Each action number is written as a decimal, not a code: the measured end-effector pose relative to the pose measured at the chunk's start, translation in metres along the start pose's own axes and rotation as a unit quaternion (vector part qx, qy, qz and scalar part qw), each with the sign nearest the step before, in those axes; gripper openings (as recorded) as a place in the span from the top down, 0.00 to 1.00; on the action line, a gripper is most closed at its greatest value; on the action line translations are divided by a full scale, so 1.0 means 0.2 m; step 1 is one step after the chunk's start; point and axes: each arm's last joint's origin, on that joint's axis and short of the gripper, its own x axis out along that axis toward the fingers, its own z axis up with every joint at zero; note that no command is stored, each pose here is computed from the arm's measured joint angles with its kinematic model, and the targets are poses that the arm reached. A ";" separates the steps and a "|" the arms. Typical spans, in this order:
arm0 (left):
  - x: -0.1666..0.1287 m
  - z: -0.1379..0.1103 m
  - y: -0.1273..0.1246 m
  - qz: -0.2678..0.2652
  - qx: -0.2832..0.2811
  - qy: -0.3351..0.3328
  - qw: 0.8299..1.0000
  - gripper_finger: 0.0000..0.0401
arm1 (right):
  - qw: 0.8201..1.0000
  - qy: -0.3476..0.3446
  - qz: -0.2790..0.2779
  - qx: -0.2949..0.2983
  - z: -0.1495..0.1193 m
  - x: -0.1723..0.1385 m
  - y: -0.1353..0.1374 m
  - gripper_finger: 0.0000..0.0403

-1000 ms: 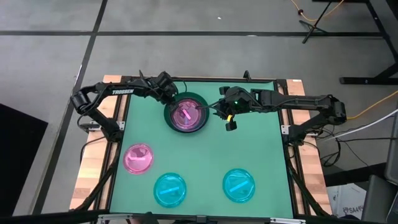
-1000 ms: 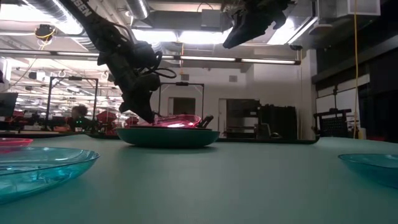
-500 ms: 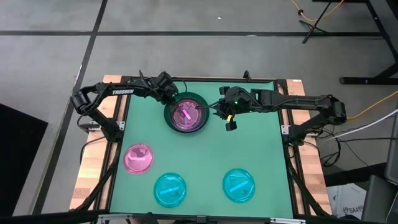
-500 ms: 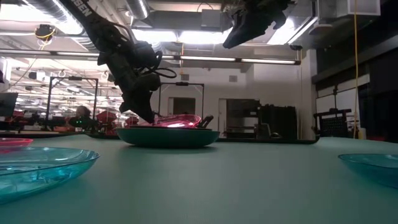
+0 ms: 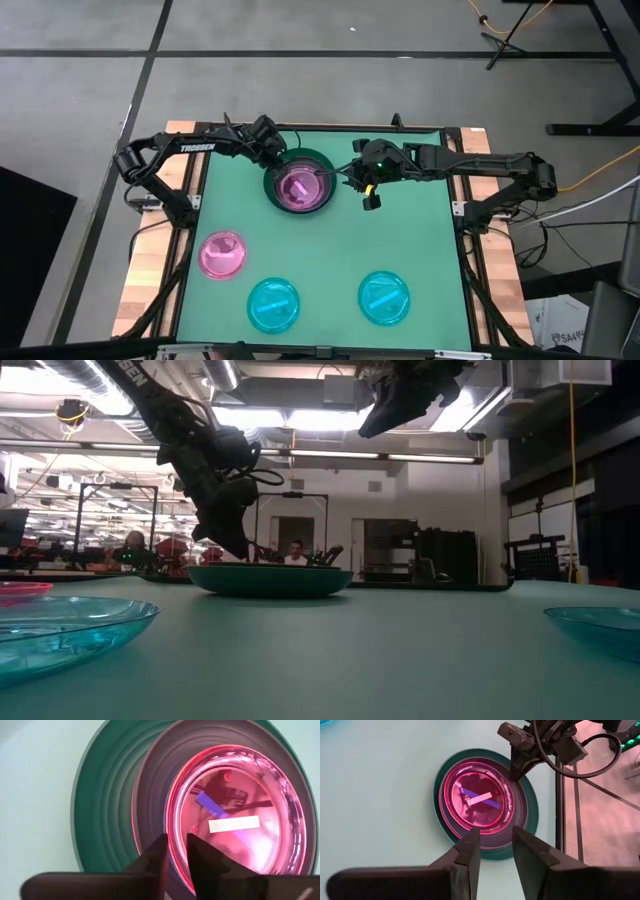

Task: Stack plastic plates
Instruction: Stack the right blue plate on top of the light pink plate

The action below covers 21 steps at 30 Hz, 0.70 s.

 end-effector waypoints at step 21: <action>-0.12 0.02 -0.04 -0.021 0.013 -0.040 0.999 0.78 | 1.000 0.000 0.001 0.000 0.00 0.00 0.00 0.75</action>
